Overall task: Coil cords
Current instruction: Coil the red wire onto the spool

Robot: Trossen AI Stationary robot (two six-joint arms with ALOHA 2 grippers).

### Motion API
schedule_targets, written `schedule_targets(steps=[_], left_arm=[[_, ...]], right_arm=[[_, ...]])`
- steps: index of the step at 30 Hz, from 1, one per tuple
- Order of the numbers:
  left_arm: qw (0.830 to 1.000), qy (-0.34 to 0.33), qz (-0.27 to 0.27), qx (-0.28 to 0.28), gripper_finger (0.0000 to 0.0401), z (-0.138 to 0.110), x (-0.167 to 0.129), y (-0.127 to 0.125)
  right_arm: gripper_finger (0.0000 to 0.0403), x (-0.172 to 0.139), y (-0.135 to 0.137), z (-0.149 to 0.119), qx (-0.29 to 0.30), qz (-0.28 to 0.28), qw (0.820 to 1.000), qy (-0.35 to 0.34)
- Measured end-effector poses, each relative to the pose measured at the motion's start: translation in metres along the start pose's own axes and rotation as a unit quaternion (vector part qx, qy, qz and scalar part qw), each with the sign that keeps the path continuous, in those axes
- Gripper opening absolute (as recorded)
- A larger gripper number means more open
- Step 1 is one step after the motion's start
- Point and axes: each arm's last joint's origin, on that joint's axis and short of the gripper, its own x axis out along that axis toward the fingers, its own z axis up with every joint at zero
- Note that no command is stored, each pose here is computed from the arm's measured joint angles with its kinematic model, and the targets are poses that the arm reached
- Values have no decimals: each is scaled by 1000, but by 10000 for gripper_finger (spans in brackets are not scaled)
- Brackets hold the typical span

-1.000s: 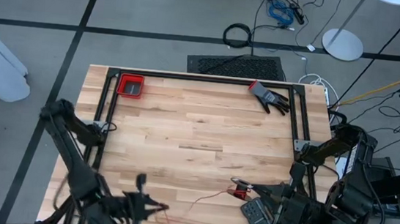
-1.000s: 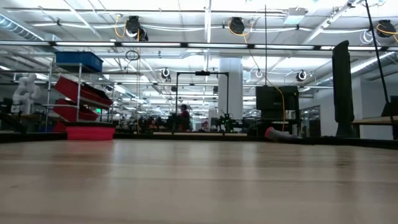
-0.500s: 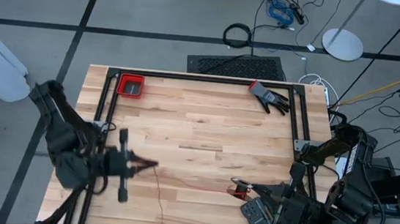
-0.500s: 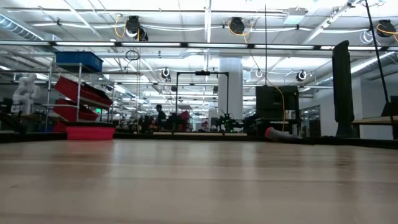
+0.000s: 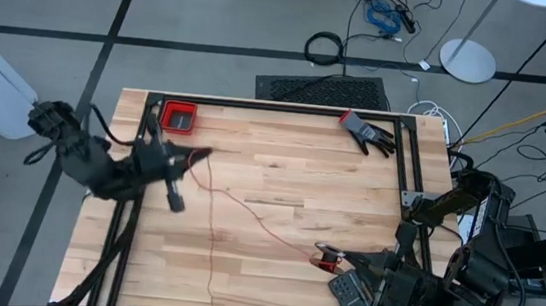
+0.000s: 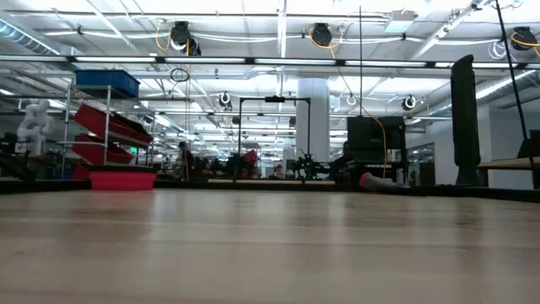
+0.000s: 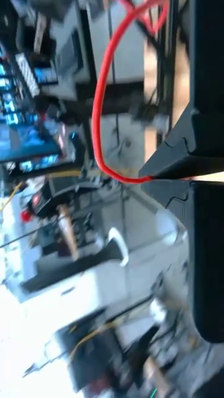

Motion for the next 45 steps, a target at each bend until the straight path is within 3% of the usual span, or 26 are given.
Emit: schedule_targets(steps=[3,7,11,18,24,37,45], left_arm=[[997,-18,6,73,1,3,9,4],[990,-36,32,130,1,7,25,7],[985,-65,94,132,1,16,37,20],[978,-60,132,151,1,11,57,38],[963,-63,206,164,1,13,67,63],[951,-89,238,174,1,18,74,88],[931,-136,262,215,1,29,67,95]], right_arm=[[0,0,0,0,0,-1,1000,0],[0,1,0,0,-1,-2,1000,1],[0,2,-1,0,-2,-3,1000,1],[0,2,-1,0,-4,-3,1000,1],[0,2,-1,0,-4,-3,1000,1],[0,12,-4,1,-23,-22,999,6],[0,24,-9,2,-34,-40,999,13]])
